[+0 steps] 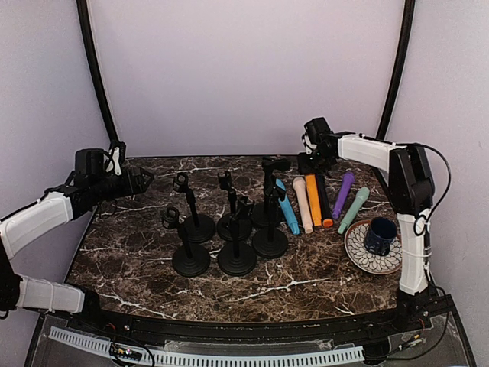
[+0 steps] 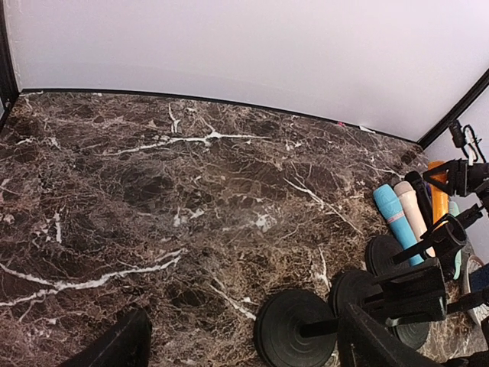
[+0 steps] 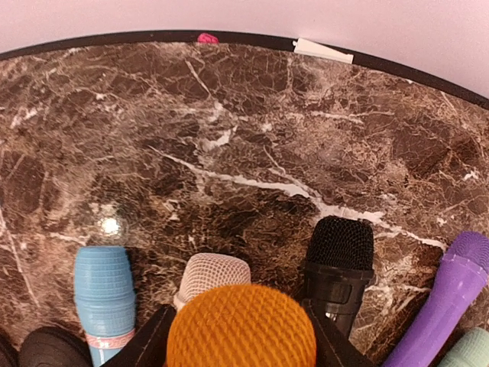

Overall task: Remove the microphone from the stand
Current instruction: Place the microphone at the center of the board, then reset both arms

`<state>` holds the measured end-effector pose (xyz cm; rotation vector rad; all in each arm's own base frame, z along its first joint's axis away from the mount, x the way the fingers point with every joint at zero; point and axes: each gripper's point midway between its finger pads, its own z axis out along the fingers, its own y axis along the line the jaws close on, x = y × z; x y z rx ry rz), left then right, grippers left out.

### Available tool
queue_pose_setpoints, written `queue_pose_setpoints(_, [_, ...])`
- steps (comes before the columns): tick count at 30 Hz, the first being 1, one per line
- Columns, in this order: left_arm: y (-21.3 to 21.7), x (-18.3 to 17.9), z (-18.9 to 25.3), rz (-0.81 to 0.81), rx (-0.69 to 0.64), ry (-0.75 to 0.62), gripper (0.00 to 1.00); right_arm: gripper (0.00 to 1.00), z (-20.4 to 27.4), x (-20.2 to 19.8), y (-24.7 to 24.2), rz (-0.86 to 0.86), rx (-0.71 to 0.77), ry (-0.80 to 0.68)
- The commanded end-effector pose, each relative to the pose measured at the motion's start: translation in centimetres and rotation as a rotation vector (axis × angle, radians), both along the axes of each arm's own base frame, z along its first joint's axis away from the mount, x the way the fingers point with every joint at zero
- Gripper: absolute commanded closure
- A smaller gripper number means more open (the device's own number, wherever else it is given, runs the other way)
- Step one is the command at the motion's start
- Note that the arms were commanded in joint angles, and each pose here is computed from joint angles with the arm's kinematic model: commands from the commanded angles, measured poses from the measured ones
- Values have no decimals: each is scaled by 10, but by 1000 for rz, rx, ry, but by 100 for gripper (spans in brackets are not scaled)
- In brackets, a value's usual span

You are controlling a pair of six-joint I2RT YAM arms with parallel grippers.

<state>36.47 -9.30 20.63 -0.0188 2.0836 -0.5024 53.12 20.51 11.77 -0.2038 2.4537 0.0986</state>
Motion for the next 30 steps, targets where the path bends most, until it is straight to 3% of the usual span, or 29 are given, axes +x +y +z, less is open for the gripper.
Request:
queue_pose_setpoints(1, [6,-2,9,30,-1,-46,14,42,-8,14,0,-15,31,-11])
queue_pose_setpoints(8, [7,-4,2,31,7,-31,14,32,-5,15,-5,-18,47,-26])
queue_pose_setpoints(17, [13,-3,-1,54,34,-47,14,26,23,7,1,15,110,-72])
queue_pose_setpoints(25, [15,13,-6,55,67,-60,13,10,80,-12,-2,43,212,-208])
queue_pose_setpoints(30, [24,33,-19,67,18,-81,13,3,97,-26,-38,-38,253,-317])
